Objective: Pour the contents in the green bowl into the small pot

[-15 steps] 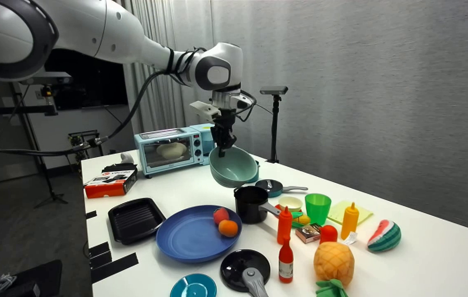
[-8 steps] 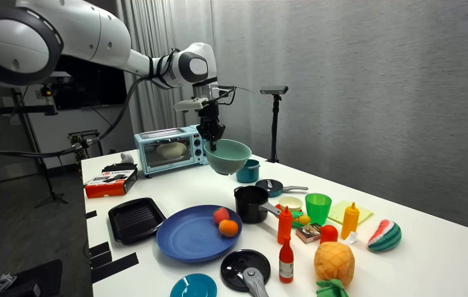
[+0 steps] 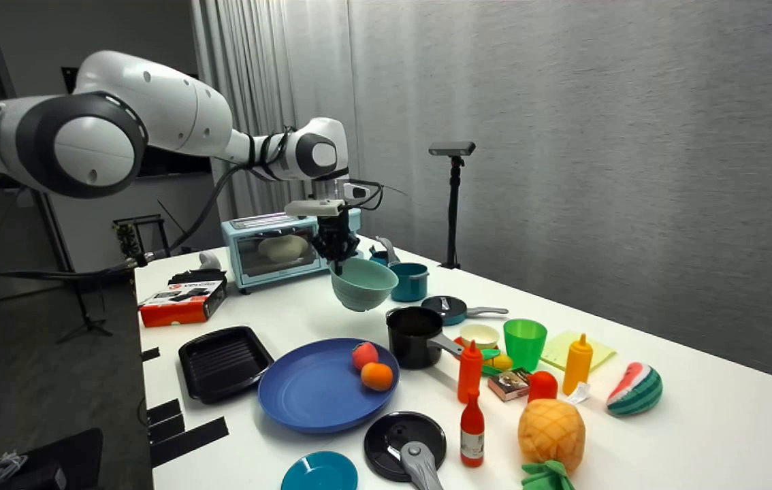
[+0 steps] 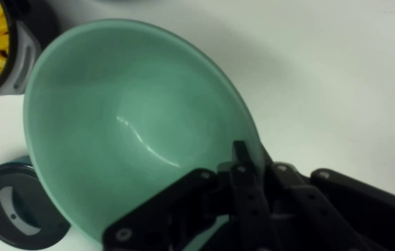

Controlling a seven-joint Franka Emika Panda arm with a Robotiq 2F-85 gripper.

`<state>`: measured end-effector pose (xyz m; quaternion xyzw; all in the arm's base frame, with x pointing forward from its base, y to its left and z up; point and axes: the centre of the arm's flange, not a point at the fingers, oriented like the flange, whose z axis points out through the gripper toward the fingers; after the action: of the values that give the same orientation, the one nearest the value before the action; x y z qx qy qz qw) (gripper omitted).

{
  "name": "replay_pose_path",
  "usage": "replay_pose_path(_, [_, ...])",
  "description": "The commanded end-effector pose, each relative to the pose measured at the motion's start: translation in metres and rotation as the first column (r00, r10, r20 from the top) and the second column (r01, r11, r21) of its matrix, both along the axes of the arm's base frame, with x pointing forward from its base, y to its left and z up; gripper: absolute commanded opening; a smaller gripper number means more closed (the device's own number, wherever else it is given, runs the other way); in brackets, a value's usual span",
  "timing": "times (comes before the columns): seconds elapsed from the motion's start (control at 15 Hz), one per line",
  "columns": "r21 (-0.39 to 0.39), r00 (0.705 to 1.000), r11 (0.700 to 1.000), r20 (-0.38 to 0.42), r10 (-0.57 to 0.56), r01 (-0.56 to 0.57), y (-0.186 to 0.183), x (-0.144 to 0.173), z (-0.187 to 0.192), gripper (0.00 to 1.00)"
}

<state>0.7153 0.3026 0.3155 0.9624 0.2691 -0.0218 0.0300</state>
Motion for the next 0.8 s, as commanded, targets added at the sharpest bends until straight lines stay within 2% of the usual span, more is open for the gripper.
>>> replay_pose_path(0.0, [-0.036,0.994,0.994,-0.021,0.104,-0.105,0.036,0.029,-0.013,0.02])
replay_pose_path(0.27, [-0.069,0.981,0.981,-0.091,0.173,-0.179,0.065,0.021,-0.042,0.02])
replay_pose_path(0.33, [-0.072,0.977,0.979,-0.105,0.184,-0.192,0.056,0.013,-0.037,0.02])
replay_pose_path(0.47, [-0.089,0.97,0.972,-0.131,0.205,-0.217,0.064,0.013,-0.042,0.02])
replay_pose_path(0.53, [-0.09,0.967,0.971,-0.149,0.207,-0.221,0.065,0.012,-0.044,0.32])
replay_pose_path(0.6, [-0.092,0.964,0.969,-0.164,0.211,-0.228,0.066,0.011,-0.044,0.34])
replay_pose_path(0.73, [-0.093,0.957,0.966,-0.184,0.223,-0.243,0.068,0.009,-0.041,0.49])
